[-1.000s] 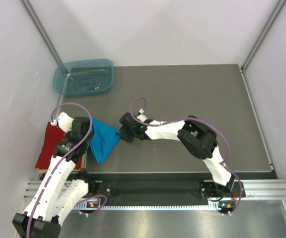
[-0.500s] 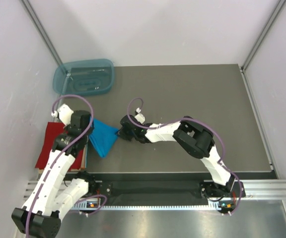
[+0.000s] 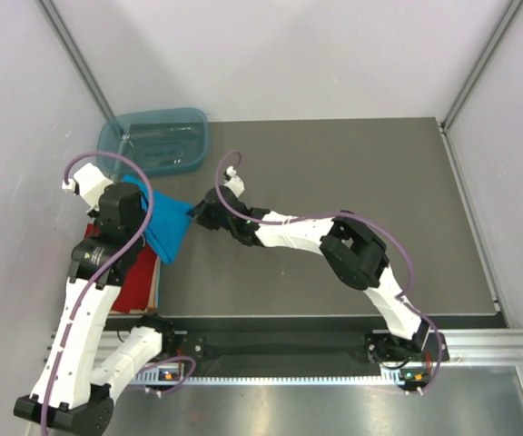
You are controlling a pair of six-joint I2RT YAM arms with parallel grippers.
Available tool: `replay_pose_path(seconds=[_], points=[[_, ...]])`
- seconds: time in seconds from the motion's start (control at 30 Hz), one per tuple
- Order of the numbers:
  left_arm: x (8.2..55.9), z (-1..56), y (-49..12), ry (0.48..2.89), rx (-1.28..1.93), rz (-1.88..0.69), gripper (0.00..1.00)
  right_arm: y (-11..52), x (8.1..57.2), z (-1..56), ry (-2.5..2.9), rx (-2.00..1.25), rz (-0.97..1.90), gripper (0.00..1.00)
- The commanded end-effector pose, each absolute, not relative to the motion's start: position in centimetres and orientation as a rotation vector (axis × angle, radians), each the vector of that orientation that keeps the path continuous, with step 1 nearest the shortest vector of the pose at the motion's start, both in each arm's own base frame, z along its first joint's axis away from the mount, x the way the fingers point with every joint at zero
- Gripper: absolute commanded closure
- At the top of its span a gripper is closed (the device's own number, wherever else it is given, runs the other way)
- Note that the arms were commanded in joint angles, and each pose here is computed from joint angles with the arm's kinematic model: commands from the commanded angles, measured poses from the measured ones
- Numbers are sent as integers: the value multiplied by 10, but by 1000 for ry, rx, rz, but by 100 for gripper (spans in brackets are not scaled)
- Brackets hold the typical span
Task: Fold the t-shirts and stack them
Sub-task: Neatly place the folded tshirt to the corner
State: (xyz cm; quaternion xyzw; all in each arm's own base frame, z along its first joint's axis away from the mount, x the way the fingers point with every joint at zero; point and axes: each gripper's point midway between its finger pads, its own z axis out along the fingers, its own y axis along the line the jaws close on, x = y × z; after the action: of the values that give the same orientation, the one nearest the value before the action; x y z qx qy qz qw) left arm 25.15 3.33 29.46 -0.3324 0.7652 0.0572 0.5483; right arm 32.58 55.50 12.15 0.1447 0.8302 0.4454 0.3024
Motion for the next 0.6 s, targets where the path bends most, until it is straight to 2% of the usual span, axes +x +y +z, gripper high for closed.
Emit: replay_pose_path(seconds=[0.0, 0.2, 0.57], points=[[239, 308, 51, 1768, -799, 218, 100, 576, 337, 141, 2134, 256, 1210, 100], [216, 264, 55, 1926, -856, 278, 100, 595, 337, 150, 2102, 160, 1251, 100], [207, 249, 69, 1915, -853, 299, 100, 632, 324, 169, 2038, 57, 1395, 100]])
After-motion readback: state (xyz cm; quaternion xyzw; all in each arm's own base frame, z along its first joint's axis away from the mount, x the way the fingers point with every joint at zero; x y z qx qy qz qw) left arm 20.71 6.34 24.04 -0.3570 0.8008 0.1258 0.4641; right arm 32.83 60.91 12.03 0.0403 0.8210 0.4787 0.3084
